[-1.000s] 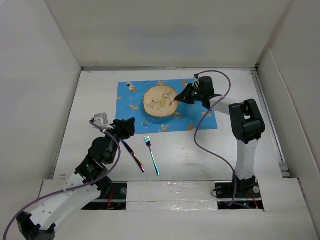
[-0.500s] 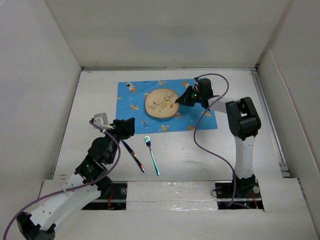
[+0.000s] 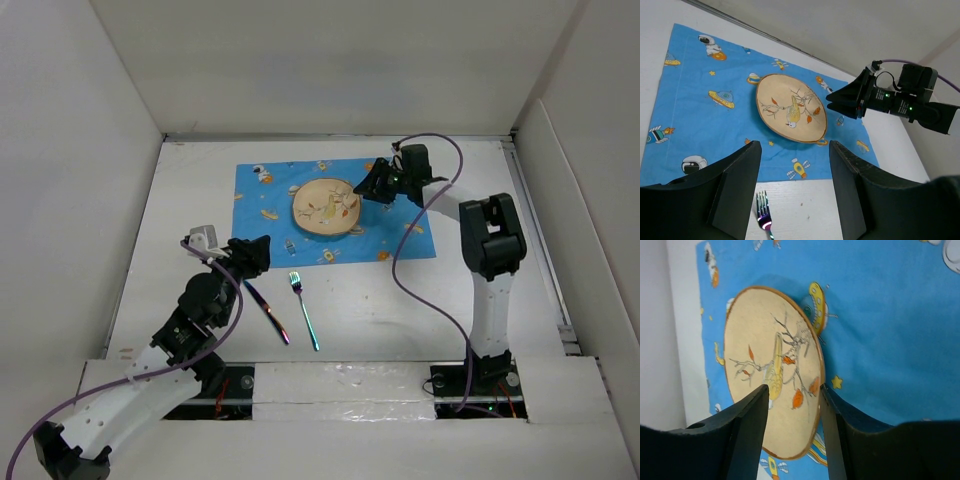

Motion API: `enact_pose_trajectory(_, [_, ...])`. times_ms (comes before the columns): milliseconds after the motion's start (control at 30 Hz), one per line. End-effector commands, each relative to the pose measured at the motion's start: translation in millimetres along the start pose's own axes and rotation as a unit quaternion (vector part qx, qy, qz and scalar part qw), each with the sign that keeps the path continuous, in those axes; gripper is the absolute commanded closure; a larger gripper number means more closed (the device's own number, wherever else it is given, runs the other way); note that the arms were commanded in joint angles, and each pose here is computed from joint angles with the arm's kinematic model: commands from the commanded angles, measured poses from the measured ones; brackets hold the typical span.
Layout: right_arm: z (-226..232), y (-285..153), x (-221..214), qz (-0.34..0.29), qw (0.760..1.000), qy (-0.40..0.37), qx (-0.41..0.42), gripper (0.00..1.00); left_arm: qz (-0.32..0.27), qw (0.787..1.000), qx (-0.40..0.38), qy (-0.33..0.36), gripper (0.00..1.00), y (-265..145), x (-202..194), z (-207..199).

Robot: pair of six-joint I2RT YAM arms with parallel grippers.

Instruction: Set the dinner table for one person

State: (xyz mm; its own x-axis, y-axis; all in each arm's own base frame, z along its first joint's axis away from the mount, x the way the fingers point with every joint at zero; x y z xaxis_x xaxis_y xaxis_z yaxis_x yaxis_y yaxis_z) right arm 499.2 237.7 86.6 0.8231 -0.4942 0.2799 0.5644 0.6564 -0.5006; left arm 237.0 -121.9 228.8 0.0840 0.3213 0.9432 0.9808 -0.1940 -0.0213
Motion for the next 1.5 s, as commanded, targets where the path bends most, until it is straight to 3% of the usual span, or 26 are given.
enact_pose_trajectory(0, [-0.2,-20.1,1.7,-0.015,0.999,-0.024,-0.029,0.49,-0.029,1.0,-0.006,-0.012,0.47,-1.2,16.4,-3.9])
enact_pose_trajectory(100, [15.7,-47.7,20.7,-0.08,0.995,-0.046,-0.029,0.52,-0.027,1.0,-0.004,-0.009,0.51,-1.7,13.8,-2.3])
enact_pose_trajectory(167, [45.2,-70.6,23.7,-0.122,0.988,-0.088,-0.029,0.69,-0.027,1.0,-0.008,-0.009,0.56,-2.4,15.4,-3.6])
enact_pose_trajectory(200, [62.2,-81.8,10.1,-0.138,0.982,-0.12,-0.036,0.94,-0.03,1.0,-0.003,-0.009,0.82,-2.1,15.5,-1.7])
enact_pose_trajectory(233, [59.6,-74.7,-5.2,-0.132,0.982,-0.125,-0.049,1.0,-0.03,1.0,-0.003,-0.009,0.82,-2.1,15.5,-1.7])
enact_pose_trajectory(267, [82.4,-86.7,-15.1,-0.143,0.976,-0.162,-0.036,1.0,-0.031,0.999,-0.001,-0.013,0.95,-2.9,17.7,-1.4])
enact_pose_trajectory(300, [81.7,-79.1,-56.4,-0.115,0.973,-0.19,-0.059,1.0,-0.027,1.0,0.004,-0.012,1.0,-3.9,17.2,0.7])
enact_pose_trajectory(400, [92.9,-82.8,-113.4,-0.095,0.961,-0.248,-0.079,1.0,-0.043,0.999,-0.003,-0.022,1.0,-7.1,21.6,0.4])
enact_pose_trajectory(467, [80.8,-79.1,-176.8,-0.054,0.953,-0.28,-0.101,1.0,-0.05,0.998,-0.005,-0.027,1.0,-9.3,23.6,1.3])
enact_pose_trajectory(567, [64.1,-78.4,-247.0,-0.003,0.945,-0.305,-0.116,1.0,-0.052,0.998,-0.002,-0.035,0.84,-12.3,25.6,3.3])
enact_pose_trajectory(600, [59.7,-78.3,-260.1,0.004,0.943,-0.309,-0.122,1.0,-0.055,0.998,0.006,-0.036,0.74,-12.5,25.8,6.4])
enact_pose_trajectory(667, [57.6,-77.6,-290.0,0.024,0.938,-0.323,-0.125,1.0,-0.062,0.996,0.023,-0.055,0.69,-15.4,29.5,12.7])
enact_pose_trajectory(800, [57.6,-69.8,-318.3,0.046,0.926,-0.347,-0.142,0.72,-0.083,0.992,0.05,-0.082,0.62,-22.4,33.3,26.7])
enact_pose_trajectory(900, [50.8,-61.5,-325.6,0.056,0.919,-0.359,-0.156,0.6,-0.098,0.989,0.05,-0.1,0.59,-28.9,40.1,29.9])
enact_pose_trajectory(1467, [45.5,-44.1,-346.0,0.077,0.921,-0.349,-0.157,0.61,-0.076,0.989,0.077,-0.104,0.54,-23.6,33.5,33.7])
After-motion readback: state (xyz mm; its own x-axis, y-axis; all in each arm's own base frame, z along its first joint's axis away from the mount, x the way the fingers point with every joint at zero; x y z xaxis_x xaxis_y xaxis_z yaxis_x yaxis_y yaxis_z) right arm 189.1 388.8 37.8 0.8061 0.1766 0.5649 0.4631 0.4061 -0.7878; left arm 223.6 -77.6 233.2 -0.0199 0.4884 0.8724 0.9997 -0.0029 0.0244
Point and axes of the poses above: each gripper's point midway between its finger pads, its own y axis out along the fingers, its own z axis along the line the jaws close on, x = y × z, the point moved 1 cm from there along -y, back along the fingers, and after that the axes turned 13 degrees about y, right-handed, at the moved point
